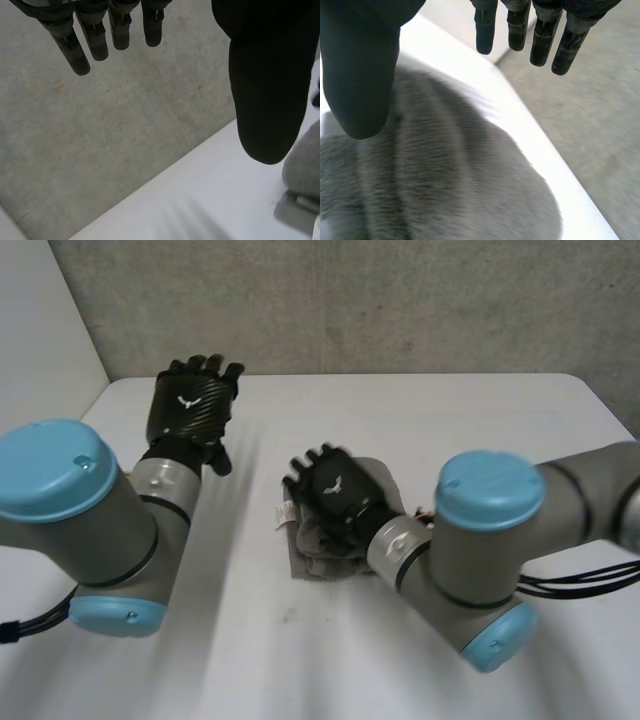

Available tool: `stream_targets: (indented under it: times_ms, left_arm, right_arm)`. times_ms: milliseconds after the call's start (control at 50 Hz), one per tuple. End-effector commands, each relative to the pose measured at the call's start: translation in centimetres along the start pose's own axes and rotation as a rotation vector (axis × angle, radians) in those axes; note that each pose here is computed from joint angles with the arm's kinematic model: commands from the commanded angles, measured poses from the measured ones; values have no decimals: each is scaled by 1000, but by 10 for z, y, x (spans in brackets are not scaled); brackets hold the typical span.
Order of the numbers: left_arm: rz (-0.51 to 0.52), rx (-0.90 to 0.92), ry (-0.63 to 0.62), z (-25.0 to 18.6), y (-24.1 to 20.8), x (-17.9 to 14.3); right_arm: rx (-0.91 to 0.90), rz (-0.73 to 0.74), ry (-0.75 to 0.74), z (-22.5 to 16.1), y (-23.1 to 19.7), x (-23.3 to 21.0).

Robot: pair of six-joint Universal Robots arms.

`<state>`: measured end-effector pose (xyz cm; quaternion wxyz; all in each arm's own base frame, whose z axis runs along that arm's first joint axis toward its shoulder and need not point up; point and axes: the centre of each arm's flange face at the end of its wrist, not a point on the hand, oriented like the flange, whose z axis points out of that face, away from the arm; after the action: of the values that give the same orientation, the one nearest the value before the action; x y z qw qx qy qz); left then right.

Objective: Fold the towel.

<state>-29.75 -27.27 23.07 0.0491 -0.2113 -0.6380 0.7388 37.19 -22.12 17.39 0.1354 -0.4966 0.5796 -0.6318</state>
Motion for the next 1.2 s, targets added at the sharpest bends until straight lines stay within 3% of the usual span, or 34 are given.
stream_targets:
  times_ms: [20, 60, 120, 200, 280, 460, 620, 700, 780, 920, 960, 1020, 1060, 1080, 1120, 1200]
  left_arm:
    - [-163, 62, 115, 16, -10, 39]
    - [-201, 64, 141, 19, -8, 45]
    - [-258, 56, 217, 23, 2, 62]
    - [-284, -1, 319, 24, 28, 89]
    - [-274, -83, 330, 22, 53, 95]
    - [-237, -268, 283, 3, 94, 89]
    - [-112, -313, 261, -10, 103, 83]
    - [-56, -258, 252, -7, 83, 79]
    - [-49, -127, 249, -4, 34, 76]
    - [-77, 61, 207, -6, -44, 57]
    - [-87, 123, 163, -10, -75, 37]
    - [-87, 138, 112, -11, -87, 19]
    - [-77, 127, -23, -11, -103, -26]
    - [-77, 127, -24, -11, -103, -26]
    - [-65, 93, -112, -19, -116, -58]
    - [-60, 52, -142, -32, -127, -75]
  right_arm:
    - [50, 305, 172, -20, -20, 66]
    - [73, 466, 229, -27, -18, 95]
    - [41, 593, 233, -27, -1, 112]
    - [-33, 658, 195, -22, 24, 112]
    - [-122, 705, 163, -11, 50, 106]
    - [-209, 711, 121, 4, 80, 89]
    - [-254, 549, 79, 14, 89, 72]
    - [-260, 452, 100, 13, 78, 69]
    - [-196, 404, 142, 10, 48, 82]
    - [27, 306, 399, -24, -42, 144]
    - [77, 293, 457, -35, -58, 157]
    - [127, 260, 567, -56, -77, 184]
    - [139, 250, 611, -65, -80, 197]
    - [138, 246, 648, -74, -82, 209]
    - [135, 244, 680, -82, -82, 218]
    - [69, 266, 713, -102, -80, 228]
